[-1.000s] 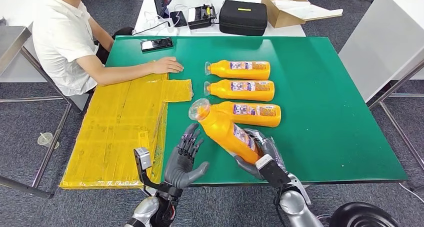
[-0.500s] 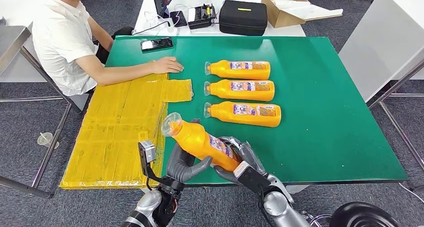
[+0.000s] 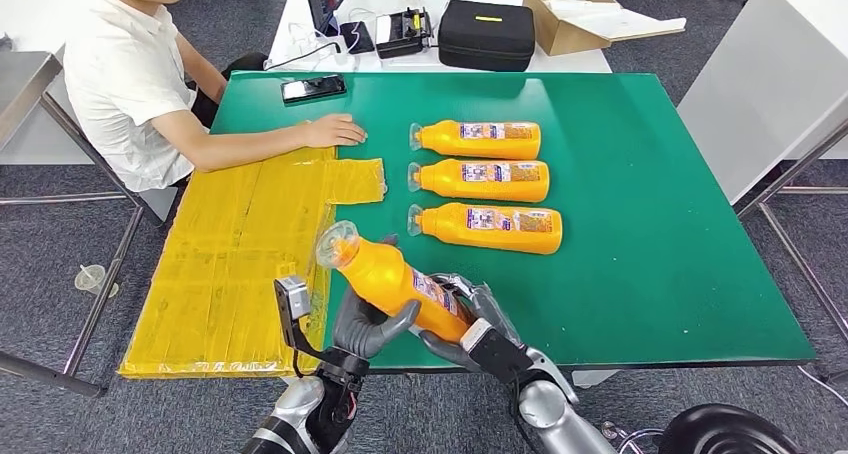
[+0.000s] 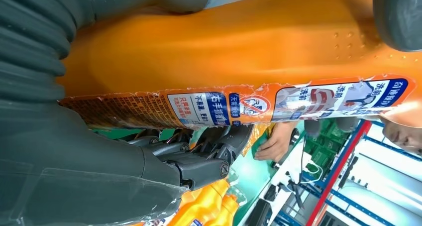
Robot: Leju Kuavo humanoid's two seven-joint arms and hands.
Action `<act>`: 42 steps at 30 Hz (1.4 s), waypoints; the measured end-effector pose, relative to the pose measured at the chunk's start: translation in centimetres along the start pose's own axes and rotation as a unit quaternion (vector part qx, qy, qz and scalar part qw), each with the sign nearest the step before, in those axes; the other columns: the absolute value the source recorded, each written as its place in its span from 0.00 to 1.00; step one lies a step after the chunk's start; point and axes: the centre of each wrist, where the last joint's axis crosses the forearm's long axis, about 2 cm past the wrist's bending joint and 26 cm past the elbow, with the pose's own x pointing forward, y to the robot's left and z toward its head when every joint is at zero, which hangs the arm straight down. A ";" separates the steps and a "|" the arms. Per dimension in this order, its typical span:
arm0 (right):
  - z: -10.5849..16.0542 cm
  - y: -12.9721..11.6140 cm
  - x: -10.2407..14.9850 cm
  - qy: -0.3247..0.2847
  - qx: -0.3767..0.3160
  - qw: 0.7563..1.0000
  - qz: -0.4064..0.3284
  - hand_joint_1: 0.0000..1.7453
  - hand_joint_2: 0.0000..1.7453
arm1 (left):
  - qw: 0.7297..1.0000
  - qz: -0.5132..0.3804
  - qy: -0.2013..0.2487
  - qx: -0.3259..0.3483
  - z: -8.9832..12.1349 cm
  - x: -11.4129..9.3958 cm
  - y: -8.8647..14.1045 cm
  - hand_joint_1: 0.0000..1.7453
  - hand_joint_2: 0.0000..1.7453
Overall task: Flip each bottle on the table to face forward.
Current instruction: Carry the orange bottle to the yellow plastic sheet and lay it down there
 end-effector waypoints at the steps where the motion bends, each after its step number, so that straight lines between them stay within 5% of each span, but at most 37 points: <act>1: -0.1 0.0 0.0 0.000 0.000 1.000 -0.001 0.73 1.00 | 1.000 0.000 -0.004 0.001 0.0 0.0 0.0 1.00 1.00; 4: -0.2 0.0 0.0 -0.002 0.000 1.000 -0.003 0.56 1.00 | 1.000 0.001 -0.012 0.002 0.0 0.1 0.0 1.00 1.00; 6: -0.2 0.1 0.1 -0.002 0.000 1.000 -0.005 0.24 1.00 | 1.000 0.001 -0.017 0.003 0.0 0.1 0.0 1.00 1.00; 8: -0.2 0.1 0.1 -0.003 -0.001 1.000 -0.009 0.01 1.00 | 1.000 0.001 -0.025 0.005 -0.1 0.2 0.0 1.00 1.00; 12: -0.3 0.2 0.1 -0.001 -0.004 1.000 -0.016 0.00 1.00 | 0.999 0.001 -0.045 0.006 -0.3 0.7 -0.3 1.00 1.00; 16: 0.1 0.5 0.0 0.010 -0.019 1.000 -0.006 0.00 0.00 | 0.998 -0.003 -0.069 0.008 -0.6 1.5 -0.6 1.00 1.00; 27: 2.3 1.9 -0.4 0.024 -0.185 0.977 0.108 0.00 0.00 | 0.975 -0.123 -0.142 0.116 -0.3 4.1 -0.7 1.00 1.00; 31: 2.9 1.6 -0.5 0.024 -0.255 0.954 0.156 0.00 0.00 | 0.913 -0.319 -0.196 0.161 0.0 5.1 0.2 1.00 1.00; 35: 3.2 0.8 -0.4 0.022 -0.310 0.932 0.189 0.00 1.00 | 0.828 -0.487 -0.224 0.164 0.3 6.1 1.7 1.00 1.00; 42: 3.5 -1.3 0.4 0.015 -0.386 0.903 0.188 0.00 1.00 | 0.685 -0.692 -0.196 0.111 1.0 7.2 3.7 1.00 1.00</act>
